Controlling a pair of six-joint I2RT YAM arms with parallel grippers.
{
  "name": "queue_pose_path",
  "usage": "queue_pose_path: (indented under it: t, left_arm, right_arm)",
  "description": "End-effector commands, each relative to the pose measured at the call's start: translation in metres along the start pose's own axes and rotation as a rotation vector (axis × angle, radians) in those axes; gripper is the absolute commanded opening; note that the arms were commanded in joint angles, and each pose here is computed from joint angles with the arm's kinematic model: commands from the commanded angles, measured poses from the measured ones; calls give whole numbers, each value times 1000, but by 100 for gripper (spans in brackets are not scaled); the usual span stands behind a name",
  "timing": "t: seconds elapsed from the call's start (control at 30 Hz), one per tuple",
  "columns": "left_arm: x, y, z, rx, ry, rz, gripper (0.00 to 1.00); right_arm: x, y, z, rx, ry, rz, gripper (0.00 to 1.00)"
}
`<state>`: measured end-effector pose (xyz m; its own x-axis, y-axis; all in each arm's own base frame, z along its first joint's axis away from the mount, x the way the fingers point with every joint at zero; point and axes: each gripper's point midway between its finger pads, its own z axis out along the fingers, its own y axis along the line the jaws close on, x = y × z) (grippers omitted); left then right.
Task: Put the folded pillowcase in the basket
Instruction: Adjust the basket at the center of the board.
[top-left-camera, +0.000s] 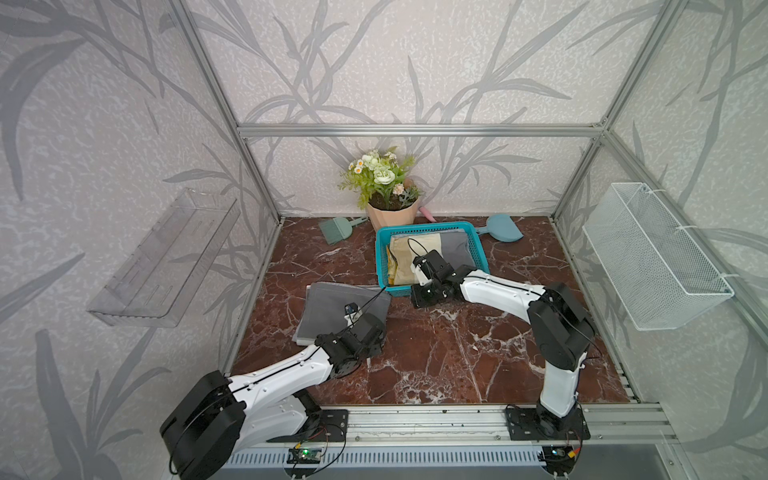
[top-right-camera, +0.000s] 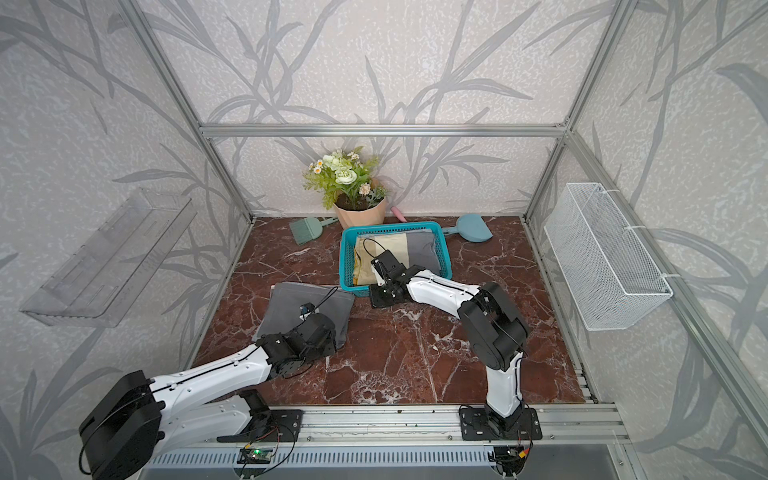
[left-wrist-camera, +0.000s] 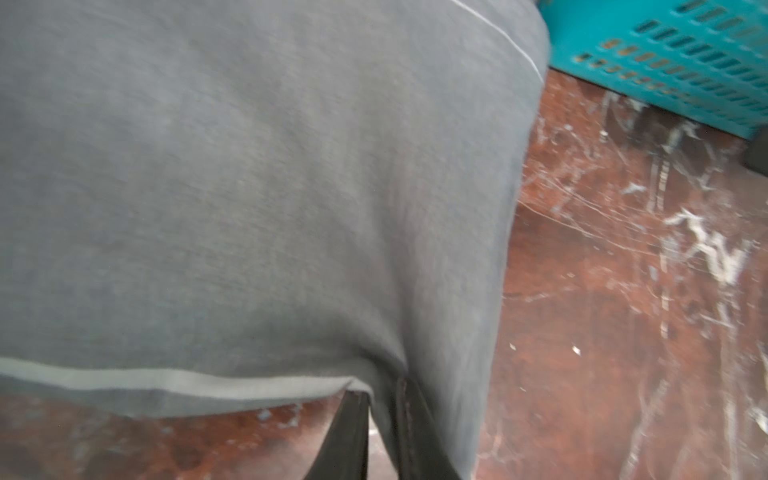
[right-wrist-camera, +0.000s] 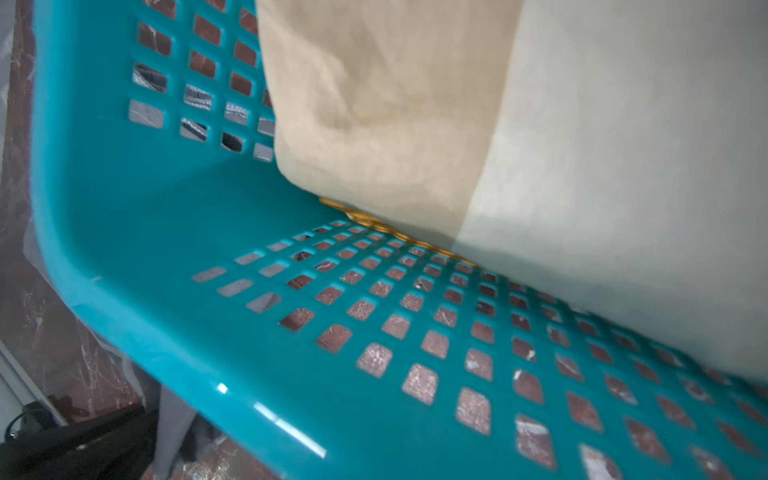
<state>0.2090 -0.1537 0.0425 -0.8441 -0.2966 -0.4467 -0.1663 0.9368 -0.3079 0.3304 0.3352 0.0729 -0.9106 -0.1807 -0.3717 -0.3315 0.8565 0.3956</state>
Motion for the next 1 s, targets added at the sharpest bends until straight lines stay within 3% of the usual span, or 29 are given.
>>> queue_pose_path:
  t: [0.0, 0.07, 0.13, 0.17, 0.27, 0.47, 0.57, 0.97]
  left_arm:
    - [3, -28, -7, 89, 33, 31, 30]
    - [4, -33, -9, 99, 36, 50, 54]
    - [4, -36, -12, 113, 35, 63, 77]
    - [3, -38, -15, 119, 28, 68, 87]
    - [-7, -35, -24, 106, -15, 90, 98]
    - [-52, -25, -54, 18, -203, 114, 100]
    - [-78, -21, -66, -23, -294, 104, 100]
    - [-140, 9, -78, -83, -397, 37, 100]
  right_arm:
    - [-35, 16, -11, -44, -125, -12, 40]
    - [-26, 28, -23, -87, -137, -19, 66]
    - [-13, 39, -32, -131, -139, -14, 83]
    - [-5, 44, -36, -157, -137, -6, 86]
    - [18, 53, -41, -222, -122, 41, 94]
    - [44, 79, -26, -316, -94, 82, 97]
    - [50, 88, 0, -314, -52, 125, 97]
    - [76, 101, 50, -276, 27, 166, 94]
